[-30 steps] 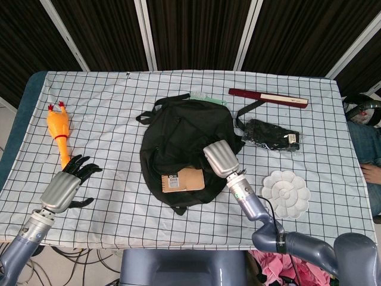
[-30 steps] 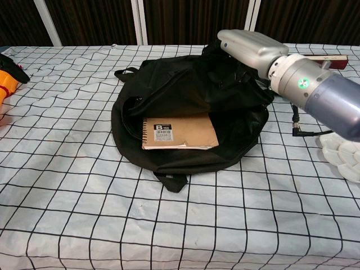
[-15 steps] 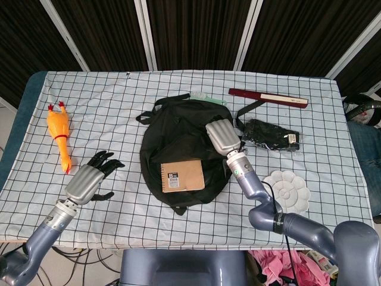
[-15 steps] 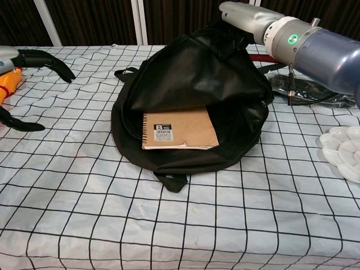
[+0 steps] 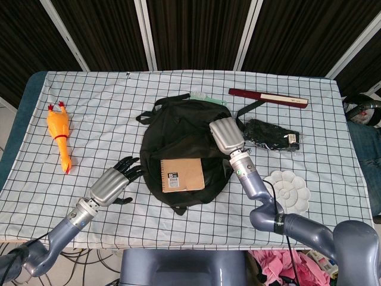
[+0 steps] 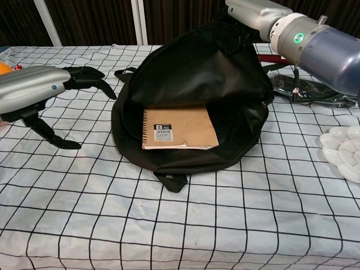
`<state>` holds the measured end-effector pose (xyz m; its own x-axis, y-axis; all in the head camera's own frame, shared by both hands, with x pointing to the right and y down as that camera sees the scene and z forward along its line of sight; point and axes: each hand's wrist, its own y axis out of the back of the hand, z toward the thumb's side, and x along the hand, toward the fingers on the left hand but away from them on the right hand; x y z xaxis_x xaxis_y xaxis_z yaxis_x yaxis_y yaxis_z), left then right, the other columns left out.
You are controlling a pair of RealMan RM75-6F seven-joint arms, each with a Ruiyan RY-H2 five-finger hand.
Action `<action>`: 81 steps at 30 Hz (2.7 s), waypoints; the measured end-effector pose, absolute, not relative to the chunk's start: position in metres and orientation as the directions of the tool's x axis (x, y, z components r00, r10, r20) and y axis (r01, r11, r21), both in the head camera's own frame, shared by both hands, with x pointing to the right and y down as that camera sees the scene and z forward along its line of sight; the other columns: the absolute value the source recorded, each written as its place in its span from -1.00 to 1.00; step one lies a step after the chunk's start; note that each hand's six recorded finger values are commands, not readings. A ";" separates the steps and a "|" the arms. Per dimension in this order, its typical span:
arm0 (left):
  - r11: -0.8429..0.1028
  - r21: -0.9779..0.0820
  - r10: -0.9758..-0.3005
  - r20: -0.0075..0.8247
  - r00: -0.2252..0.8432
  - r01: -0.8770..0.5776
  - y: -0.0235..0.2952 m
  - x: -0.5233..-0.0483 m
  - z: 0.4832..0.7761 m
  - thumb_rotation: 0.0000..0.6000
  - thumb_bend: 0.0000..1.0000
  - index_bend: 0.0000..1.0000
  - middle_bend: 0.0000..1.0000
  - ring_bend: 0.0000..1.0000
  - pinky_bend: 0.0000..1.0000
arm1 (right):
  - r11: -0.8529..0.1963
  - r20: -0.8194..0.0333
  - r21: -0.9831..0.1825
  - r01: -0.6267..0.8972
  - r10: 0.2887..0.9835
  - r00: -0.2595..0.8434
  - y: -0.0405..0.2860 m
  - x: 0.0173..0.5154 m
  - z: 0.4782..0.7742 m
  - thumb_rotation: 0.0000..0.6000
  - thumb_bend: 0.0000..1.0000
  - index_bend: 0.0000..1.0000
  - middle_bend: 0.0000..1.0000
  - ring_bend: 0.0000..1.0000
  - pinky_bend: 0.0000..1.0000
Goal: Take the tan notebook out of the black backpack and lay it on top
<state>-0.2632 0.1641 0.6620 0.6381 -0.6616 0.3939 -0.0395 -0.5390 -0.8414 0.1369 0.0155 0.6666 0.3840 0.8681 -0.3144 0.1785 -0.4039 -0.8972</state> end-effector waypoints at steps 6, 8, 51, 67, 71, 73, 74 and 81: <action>-0.521 -0.854 -0.647 0.396 0.652 0.002 0.157 -0.249 0.680 1.00 -0.82 -0.56 -0.65 -0.97 -0.71 | -0.398 -0.312 -0.899 0.181 0.874 0.373 0.014 0.141 0.665 1.00 0.05 0.37 0.19 -0.04 -0.45; -0.525 -0.851 -0.638 0.395 0.661 0.001 0.156 -0.242 0.686 1.00 -0.82 -0.55 -0.65 -0.97 -0.70 | -0.395 -0.311 -0.902 0.176 0.875 0.372 0.014 0.142 0.664 1.00 0.05 0.37 0.19 -0.04 -0.45; -0.538 -0.840 -0.609 0.329 0.722 -0.071 0.137 -0.177 0.730 1.00 -0.87 -0.37 -0.47 -0.83 -0.55 | -0.352 -0.283 -0.917 0.190 0.907 0.314 0.008 0.165 0.657 1.00 0.05 0.37 0.19 -0.04 -0.45; -0.531 -0.833 -0.629 0.265 0.731 -0.154 0.134 -0.166 0.732 1.00 -0.68 -0.26 -0.35 -0.73 -0.45 | -0.346 -0.276 -0.917 0.198 0.910 0.310 0.007 0.170 0.655 1.00 0.05 0.37 0.19 -0.04 -0.45; -0.519 -0.840 -0.634 0.255 0.730 -0.157 0.129 -0.166 0.731 1.00 -0.64 -0.25 -0.34 -0.72 -0.44 | -0.342 -0.275 -0.919 0.195 0.912 0.306 0.007 0.173 0.655 1.00 0.05 0.37 0.19 -0.04 -0.45; -0.508 -0.848 -0.637 0.251 0.729 -0.152 0.126 -0.165 0.731 1.00 -0.64 -0.23 -0.33 -0.71 -0.43 | -0.342 -0.275 -0.919 0.194 0.912 0.306 0.007 0.173 0.655 1.00 0.05 0.37 0.19 -0.04 -0.45; -0.505 -0.849 -0.639 0.249 0.728 -0.152 0.125 -0.165 0.731 1.00 -0.62 -0.22 -0.33 -0.71 -0.42 | -0.343 -0.275 -0.919 0.193 0.911 0.306 0.008 0.173 0.655 1.00 0.05 0.37 0.19 -0.04 -0.45; -0.487 -0.859 -0.642 0.231 0.732 -0.156 0.119 -0.162 0.729 1.00 -0.60 -0.22 -0.32 -0.71 -0.42 | -0.344 -0.279 -0.921 0.180 0.909 0.310 0.009 0.174 0.657 1.00 0.05 0.37 0.19 -0.04 -0.45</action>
<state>-0.1623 0.1190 0.7287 0.7316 -0.6415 0.2307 -0.1561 -0.4870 -0.8593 0.1737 0.0088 0.6567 0.3101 0.9089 -0.2788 0.1802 -0.3441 -0.9215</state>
